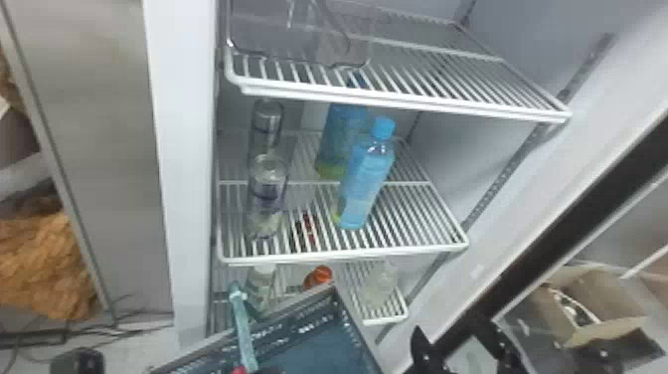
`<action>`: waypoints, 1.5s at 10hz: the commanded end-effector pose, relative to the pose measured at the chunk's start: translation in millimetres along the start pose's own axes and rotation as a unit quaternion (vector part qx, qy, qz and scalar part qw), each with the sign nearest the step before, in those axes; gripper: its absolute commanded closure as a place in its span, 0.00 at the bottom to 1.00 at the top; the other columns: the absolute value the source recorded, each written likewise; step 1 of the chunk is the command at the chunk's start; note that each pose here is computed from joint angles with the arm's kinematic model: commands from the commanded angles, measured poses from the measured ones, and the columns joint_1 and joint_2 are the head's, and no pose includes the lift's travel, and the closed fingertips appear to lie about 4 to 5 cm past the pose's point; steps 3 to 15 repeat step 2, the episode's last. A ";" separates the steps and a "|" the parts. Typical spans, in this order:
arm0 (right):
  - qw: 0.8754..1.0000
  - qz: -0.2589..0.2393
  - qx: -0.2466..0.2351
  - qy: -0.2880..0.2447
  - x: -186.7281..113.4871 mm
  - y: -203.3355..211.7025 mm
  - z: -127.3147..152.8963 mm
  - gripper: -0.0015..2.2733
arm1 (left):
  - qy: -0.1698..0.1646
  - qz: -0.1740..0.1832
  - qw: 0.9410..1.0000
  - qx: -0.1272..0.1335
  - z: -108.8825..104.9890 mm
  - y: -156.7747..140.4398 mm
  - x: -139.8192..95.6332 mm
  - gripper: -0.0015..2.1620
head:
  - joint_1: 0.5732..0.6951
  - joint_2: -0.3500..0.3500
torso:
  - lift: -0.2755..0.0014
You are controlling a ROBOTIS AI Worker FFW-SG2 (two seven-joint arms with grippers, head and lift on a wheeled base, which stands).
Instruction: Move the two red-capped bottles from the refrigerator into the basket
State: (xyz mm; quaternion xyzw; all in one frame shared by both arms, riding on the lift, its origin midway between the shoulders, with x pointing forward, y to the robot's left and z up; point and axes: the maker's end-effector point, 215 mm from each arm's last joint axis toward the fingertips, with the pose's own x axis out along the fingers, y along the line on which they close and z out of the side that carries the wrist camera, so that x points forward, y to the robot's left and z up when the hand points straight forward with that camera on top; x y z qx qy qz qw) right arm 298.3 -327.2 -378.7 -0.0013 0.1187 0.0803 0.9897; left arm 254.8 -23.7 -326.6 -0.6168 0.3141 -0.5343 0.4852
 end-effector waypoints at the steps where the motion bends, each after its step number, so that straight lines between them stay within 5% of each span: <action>1: 1.000 -0.001 0.000 0.000 -0.4 -0.9 0.0 0.07 | 0.001 0.001 1.000 0.000 0.0 0.0 -0.3 0.55 | 1.00 0.00 | 0.99; 15: 1.000 -0.002 0.000 0.000 -0.5 -1.2 -0.2 0.07 | 0.002 0.000 1.000 0.000 -0.7 0.0 0.3 0.55 | 1.00 0.00 | 0.99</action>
